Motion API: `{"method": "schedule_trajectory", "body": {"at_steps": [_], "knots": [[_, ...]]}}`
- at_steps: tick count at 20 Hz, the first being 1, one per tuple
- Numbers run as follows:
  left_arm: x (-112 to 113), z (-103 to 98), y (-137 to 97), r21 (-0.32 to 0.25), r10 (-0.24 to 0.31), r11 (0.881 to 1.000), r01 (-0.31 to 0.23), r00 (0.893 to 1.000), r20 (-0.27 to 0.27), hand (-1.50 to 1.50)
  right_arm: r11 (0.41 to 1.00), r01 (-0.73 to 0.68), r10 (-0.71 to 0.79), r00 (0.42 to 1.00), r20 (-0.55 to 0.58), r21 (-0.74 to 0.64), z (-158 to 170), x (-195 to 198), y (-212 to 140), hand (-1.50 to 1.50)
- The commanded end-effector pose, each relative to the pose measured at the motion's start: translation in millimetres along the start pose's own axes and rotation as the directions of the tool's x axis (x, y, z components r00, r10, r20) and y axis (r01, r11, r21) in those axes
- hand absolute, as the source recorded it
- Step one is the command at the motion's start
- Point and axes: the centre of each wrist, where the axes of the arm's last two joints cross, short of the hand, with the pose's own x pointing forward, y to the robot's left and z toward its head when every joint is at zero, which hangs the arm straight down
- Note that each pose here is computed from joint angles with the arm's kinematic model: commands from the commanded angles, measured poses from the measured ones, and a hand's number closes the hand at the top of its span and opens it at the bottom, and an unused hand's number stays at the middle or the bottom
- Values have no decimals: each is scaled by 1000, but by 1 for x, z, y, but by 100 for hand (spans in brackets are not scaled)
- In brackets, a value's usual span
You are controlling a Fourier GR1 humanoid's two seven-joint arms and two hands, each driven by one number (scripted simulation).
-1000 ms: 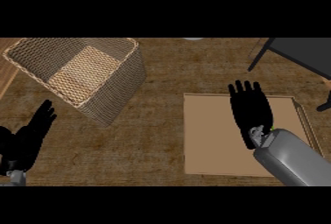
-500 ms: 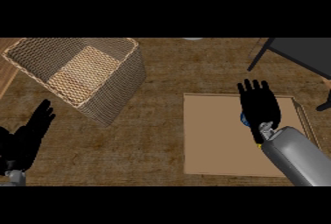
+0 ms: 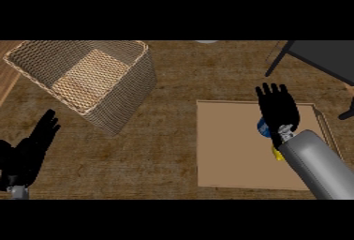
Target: Pick the can from the tray and place it in the tiered shelf
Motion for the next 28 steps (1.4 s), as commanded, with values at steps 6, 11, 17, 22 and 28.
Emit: {"method": "schedule_trajectory", "body": {"at_steps": [6,11,17,22,28], "knots": [[7,-8,-9,9,-13,1000,13,1000,6,0,997,58,-59,998,17,52,-12,-8,33,150],[22,-4,9,1,-10,1000,10,1000,-4,0,999,-33,33,998,56,2,-23,-23,23,150],[-6,-2,0,4,-11,1000,11,1000,1,0,993,-53,61,995,74,-108,-22,0,4,150],[9,-10,2,5,14,1000,-14,1000,-3,0,915,386,-397,913,-92,-117,-36,-24,-6,150],[-5,2,2,-20,-16,1000,16,1000,-15,0,778,586,-623,767,-155,-226,-46,-42,-24,150]]}}
